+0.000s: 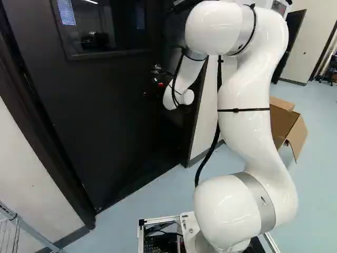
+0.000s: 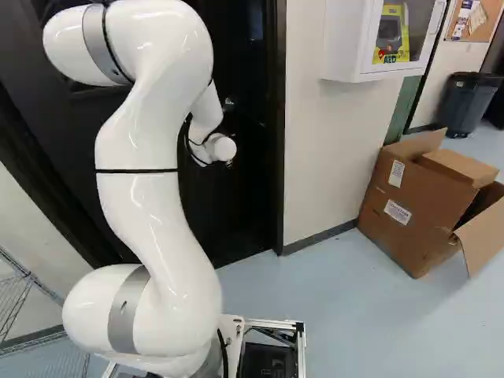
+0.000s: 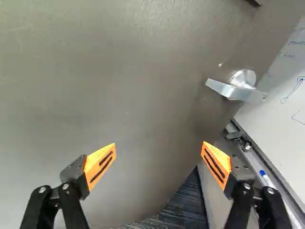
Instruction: Open the door and move inside
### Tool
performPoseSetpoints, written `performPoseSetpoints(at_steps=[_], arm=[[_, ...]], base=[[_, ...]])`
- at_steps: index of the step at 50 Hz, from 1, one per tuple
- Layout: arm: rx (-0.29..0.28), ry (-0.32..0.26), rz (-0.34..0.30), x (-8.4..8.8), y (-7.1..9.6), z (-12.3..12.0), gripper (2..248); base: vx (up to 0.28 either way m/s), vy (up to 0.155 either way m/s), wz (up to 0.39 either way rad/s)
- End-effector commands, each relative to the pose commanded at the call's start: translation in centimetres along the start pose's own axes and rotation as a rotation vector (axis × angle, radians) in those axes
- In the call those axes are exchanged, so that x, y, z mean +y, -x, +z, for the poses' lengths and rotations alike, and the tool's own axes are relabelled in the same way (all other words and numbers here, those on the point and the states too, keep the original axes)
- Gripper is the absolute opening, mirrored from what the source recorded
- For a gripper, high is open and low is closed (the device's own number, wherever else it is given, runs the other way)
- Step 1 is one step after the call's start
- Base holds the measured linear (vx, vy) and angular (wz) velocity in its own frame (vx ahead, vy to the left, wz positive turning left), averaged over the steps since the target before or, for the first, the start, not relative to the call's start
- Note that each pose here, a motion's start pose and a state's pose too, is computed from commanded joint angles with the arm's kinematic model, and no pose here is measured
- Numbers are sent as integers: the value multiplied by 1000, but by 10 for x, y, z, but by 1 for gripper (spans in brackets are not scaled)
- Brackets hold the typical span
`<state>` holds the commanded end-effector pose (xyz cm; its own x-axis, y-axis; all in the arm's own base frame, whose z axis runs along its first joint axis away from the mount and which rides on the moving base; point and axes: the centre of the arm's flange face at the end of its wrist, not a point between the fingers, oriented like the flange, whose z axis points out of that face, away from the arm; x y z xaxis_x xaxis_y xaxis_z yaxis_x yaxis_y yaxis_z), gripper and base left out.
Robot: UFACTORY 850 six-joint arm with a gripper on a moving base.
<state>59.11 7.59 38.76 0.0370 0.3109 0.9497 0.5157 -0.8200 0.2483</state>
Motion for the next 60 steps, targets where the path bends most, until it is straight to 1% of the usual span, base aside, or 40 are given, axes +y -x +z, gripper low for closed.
performPoseSetpoints(at_steps=[33, 60], arm=[[-63, 103, 103, -21, -1, -59, 247], [-106, 228, 210, -36, 1, -110, 247]], base=[[0, 0, 0], [0, 0, 0]])
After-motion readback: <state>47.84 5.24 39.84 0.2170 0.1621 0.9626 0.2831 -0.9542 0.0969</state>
